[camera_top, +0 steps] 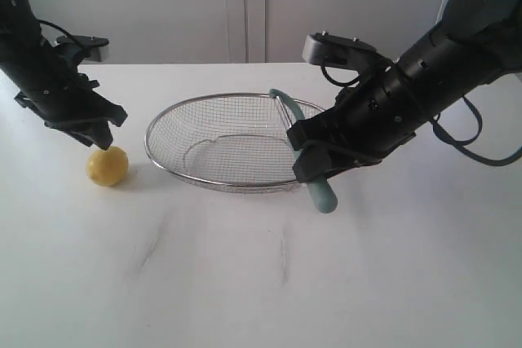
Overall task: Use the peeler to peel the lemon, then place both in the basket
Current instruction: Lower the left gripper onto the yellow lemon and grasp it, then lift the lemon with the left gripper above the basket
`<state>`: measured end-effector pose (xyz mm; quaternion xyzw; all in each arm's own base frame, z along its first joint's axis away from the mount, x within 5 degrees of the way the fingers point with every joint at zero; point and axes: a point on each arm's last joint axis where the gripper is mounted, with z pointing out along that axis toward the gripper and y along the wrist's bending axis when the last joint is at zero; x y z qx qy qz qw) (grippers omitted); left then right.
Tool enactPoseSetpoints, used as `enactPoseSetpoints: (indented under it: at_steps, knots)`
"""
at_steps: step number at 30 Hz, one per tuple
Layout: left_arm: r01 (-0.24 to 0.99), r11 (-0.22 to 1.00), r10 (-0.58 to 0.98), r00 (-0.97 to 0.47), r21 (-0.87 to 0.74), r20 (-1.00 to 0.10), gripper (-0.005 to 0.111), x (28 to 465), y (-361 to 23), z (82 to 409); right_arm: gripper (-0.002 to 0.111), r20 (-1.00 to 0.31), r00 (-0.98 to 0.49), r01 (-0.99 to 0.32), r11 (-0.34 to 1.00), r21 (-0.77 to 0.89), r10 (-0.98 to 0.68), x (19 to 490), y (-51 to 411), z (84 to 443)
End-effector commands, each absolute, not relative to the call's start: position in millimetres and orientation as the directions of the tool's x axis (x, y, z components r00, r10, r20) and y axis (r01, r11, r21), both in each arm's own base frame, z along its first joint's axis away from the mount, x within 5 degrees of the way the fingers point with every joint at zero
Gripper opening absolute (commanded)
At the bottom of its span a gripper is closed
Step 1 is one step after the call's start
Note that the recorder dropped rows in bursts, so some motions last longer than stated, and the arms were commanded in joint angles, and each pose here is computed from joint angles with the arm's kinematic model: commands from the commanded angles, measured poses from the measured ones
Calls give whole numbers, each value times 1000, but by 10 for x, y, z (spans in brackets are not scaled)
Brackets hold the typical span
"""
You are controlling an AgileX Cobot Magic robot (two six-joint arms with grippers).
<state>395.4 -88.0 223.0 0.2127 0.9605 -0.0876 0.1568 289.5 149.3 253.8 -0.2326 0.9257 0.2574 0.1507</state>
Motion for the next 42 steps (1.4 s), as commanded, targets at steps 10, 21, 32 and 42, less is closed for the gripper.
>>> enactPoseSetpoints:
  at_steps: [10, 21, 32, 42]
  knots:
    - [440, 891, 394, -873, -116, -287, 73, 4089, -924, 1774, 0, -420, -846, -499, 767, 404, -329, 2918, 1469, 2589]
    - [438, 890, 397, -880, -123, -261, 69, 4105, -927, 1648, 0, -423, -845, -499, 768, 402, -327, 2922, 1469, 2589]
    - [452, 884, 412, -873, -117, -260, 0, 4066, -909, 1762, 0, -423, -845, -499, 768, 402, -327, 2922, 1469, 2589]
    - [418, 891, 376, -897, -175, -232, 0, 3867, -675, 2229, 0, -423, -845, -499, 768, 402, -327, 2922, 1469, 2589]
